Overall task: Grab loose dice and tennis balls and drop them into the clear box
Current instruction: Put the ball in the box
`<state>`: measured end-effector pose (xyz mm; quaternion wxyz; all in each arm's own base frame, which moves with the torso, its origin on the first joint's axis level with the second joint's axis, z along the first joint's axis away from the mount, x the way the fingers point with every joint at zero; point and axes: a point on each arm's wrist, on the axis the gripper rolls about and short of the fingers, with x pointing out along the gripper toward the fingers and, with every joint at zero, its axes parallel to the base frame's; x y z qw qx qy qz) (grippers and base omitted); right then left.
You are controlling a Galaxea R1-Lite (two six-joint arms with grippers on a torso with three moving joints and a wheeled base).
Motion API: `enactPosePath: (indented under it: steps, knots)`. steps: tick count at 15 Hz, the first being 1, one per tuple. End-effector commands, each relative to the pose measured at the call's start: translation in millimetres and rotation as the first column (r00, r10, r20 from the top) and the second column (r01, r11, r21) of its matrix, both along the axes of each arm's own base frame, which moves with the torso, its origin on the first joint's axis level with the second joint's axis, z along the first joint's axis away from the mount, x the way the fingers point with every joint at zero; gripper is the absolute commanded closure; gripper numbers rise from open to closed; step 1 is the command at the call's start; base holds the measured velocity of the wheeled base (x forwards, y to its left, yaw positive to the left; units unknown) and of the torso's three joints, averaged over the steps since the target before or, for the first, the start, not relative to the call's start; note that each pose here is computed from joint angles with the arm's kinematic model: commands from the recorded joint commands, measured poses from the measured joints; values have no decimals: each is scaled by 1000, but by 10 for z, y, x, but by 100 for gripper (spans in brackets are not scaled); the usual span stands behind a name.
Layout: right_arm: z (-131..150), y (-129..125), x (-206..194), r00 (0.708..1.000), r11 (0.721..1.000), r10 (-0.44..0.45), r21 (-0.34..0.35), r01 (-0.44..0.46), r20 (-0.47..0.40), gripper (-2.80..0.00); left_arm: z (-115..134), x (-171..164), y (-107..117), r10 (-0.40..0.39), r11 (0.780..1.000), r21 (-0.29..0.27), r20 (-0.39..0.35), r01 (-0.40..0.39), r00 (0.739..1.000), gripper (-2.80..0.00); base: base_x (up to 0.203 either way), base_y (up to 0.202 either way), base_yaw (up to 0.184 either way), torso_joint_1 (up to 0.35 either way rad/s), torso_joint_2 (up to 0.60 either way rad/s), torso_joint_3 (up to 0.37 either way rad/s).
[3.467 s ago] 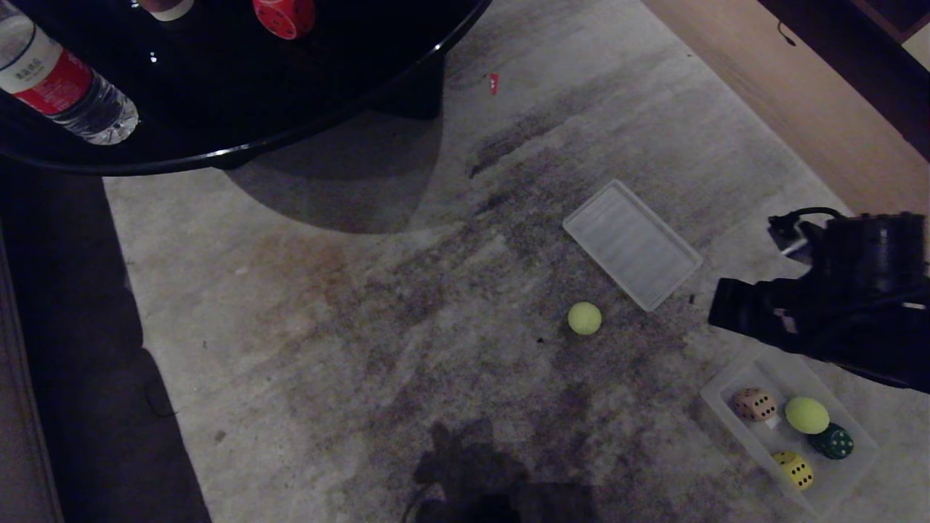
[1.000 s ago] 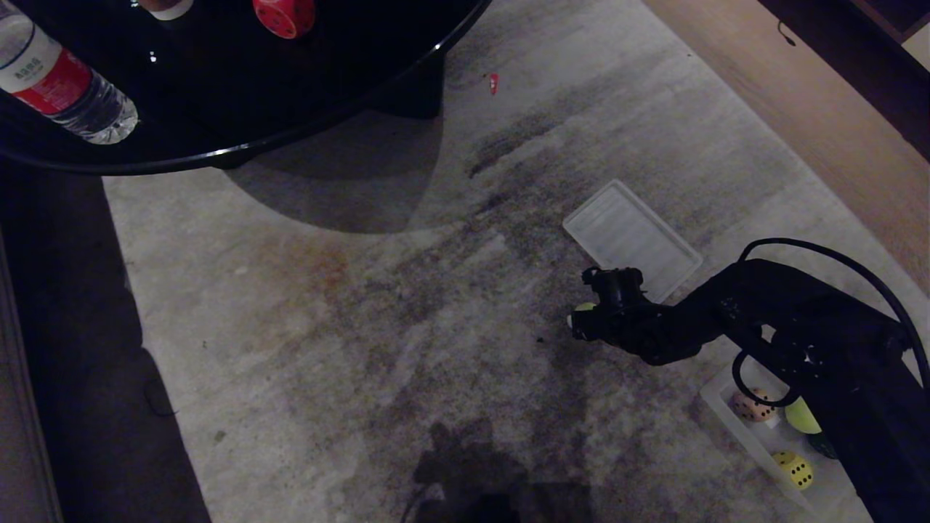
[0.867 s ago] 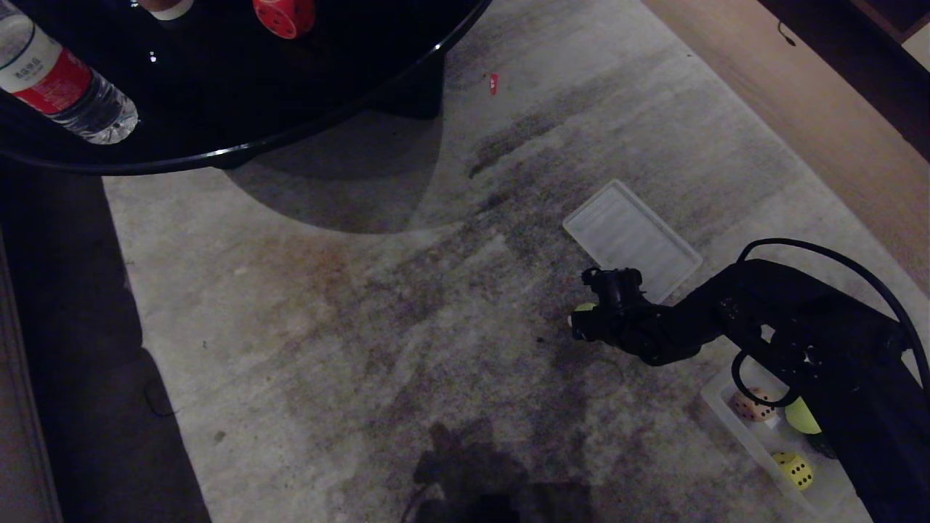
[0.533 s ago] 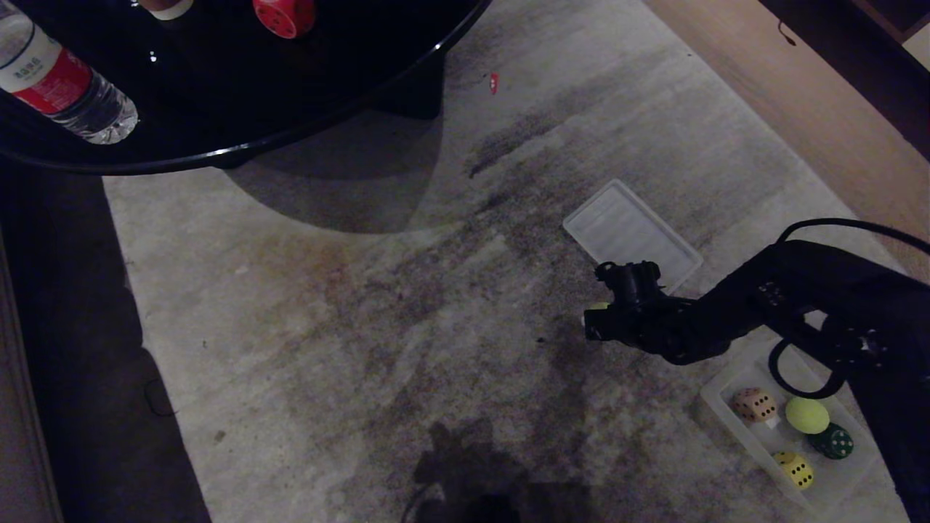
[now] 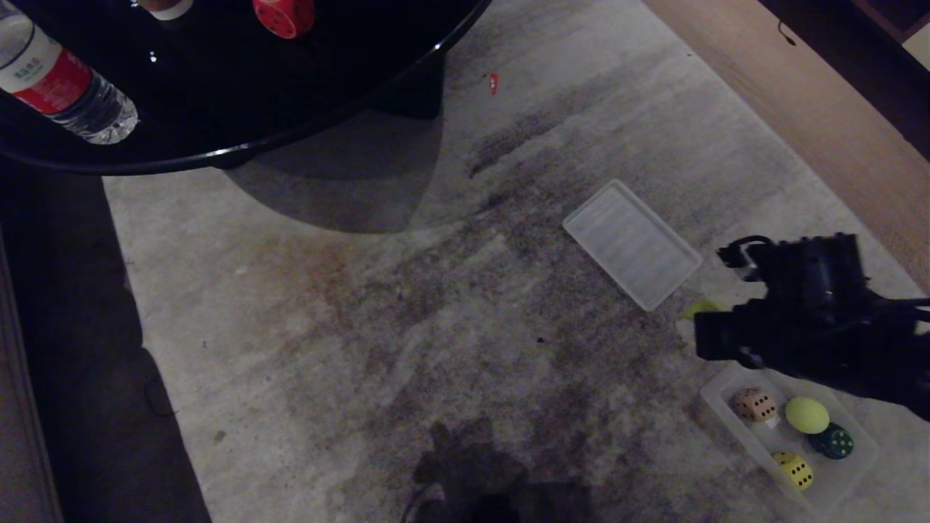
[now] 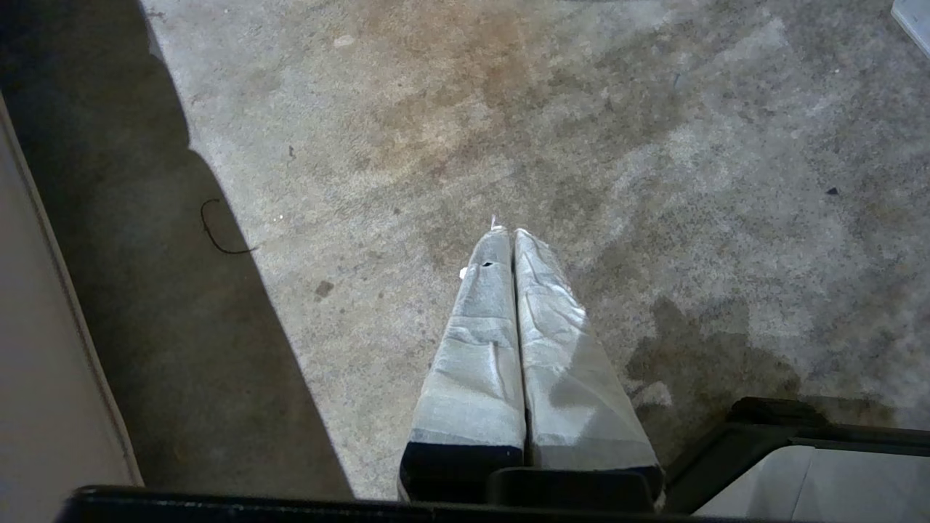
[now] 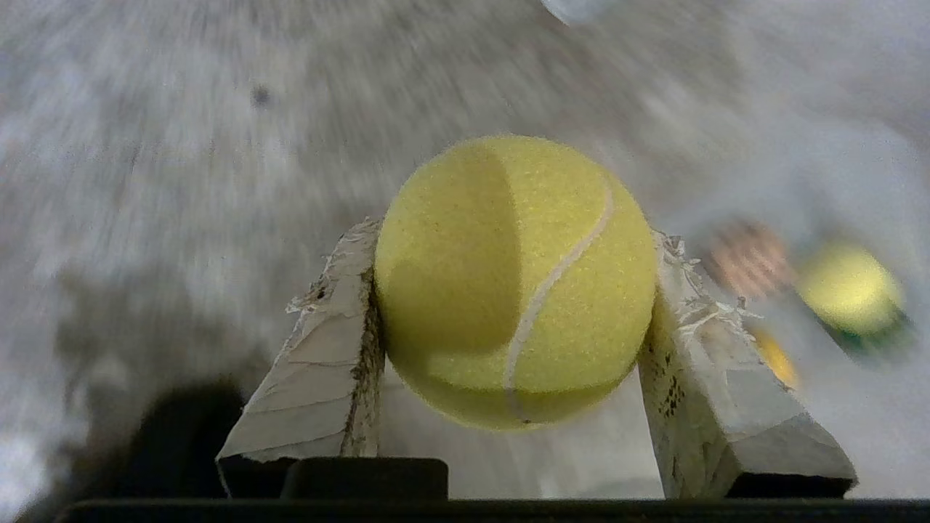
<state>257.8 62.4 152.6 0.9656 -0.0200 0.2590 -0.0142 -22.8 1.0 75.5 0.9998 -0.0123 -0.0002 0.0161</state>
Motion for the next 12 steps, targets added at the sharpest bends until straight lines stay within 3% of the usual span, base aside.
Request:
enactPosePath:
  steps: [1, 6, 10, 12]
  knots:
    - [327, -274, -967, 987, 999, -15, 42, 8, 158, 0, -4, 2, 0, 0, 1000, 0, -3, 0, 1000, 0, 0, 0, 0, 0, 0, 0]
    - [-29, -633, -2049, 985, 991, -130, 48, 125, 112, 0, -4, 2, 0, 0, 1000, 0, -3, 0, 1000, 0, 0, 0, 0, 0, 0, 0]
    - [-377, -643, -2556, 976, 990, -137, 1, 139, 167, 0, -4, 2, 0, 0, 1000, -1, -3, 0, 1000, 0, 0, 0, 0, 0, 0, 0]
    - [-533, -619, -2675, 980, 990, -137, 3, 138, 145, 0, -4, 2, 0, 0, 1000, -2, -3, 0, 1000, 0, 0, 0, 0, 0, 0, 0]
